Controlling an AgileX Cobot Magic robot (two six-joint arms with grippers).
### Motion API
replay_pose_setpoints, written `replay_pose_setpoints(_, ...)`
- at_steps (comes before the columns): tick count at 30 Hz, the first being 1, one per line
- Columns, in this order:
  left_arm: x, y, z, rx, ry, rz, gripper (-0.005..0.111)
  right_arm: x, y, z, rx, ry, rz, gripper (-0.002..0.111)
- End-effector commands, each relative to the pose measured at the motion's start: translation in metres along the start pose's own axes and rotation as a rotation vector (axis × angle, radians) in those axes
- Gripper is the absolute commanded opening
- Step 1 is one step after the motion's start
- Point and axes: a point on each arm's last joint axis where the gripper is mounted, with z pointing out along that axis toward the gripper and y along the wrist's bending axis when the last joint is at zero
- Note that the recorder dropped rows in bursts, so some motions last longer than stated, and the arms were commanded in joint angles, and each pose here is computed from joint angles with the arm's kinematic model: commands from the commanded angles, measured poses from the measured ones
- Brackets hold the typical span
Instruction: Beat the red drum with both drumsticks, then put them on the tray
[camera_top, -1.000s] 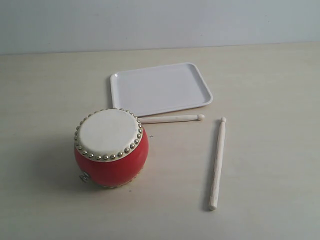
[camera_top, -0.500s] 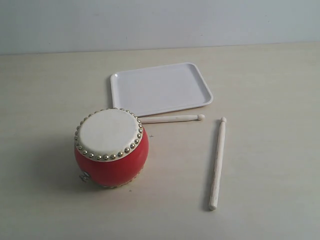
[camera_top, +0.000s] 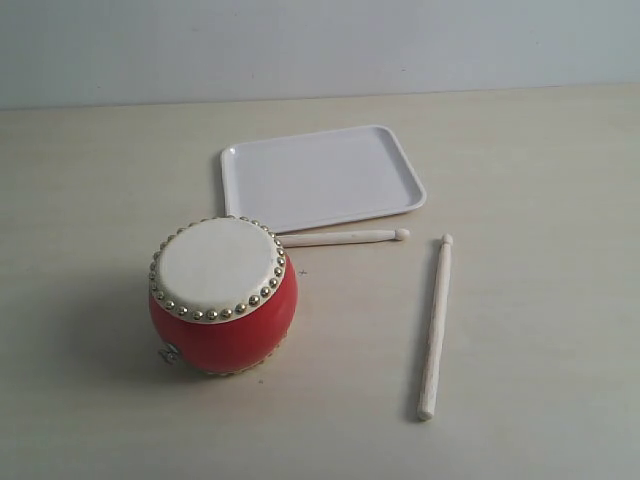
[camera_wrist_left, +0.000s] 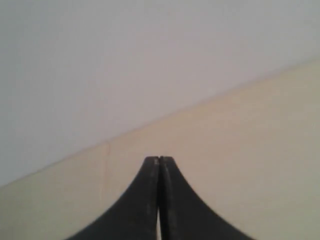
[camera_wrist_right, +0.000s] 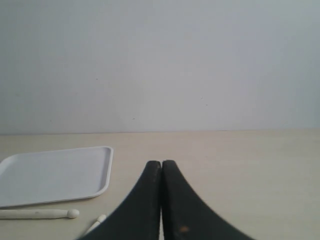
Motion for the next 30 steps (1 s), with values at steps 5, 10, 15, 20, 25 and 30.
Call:
replay_pose_setpoints(5,-0.034,-0.153,0.049,0.694,0.068,0.508,0.000,0.000,0.000,0.000,0.005,-0.010,-0.003,0.000)
replay_pose_setpoints(10,-0.044,-0.243,0.062,0.832,0.073,0.687,0.000,0.000,0.000,0.000,0.005,-0.010,-0.003,0.000)
replay_pose_setpoints(15,-0.028,-0.301,0.078,0.910,0.138,0.769,0.000,0.000,0.000,0.000,0.005,-0.010,-0.003,0.000)
replay_pose_setpoints(20,-0.036,-0.332,0.065,0.907,-0.019,0.832,0.000,0.000,0.000,0.000,0.005,-0.010,-0.003,0.000)
replay_pose_setpoints(25,-0.028,-0.350,0.075,0.930,-0.013,0.857,0.000,0.000,0.000,0.000,0.005,-0.010,-0.003,0.000)
replay_pose_setpoints(30,-0.018,-0.368,0.081,0.969,-0.002,0.895,0.000,0.000,0.000,0.000,0.005,-0.010,-0.003,0.000)
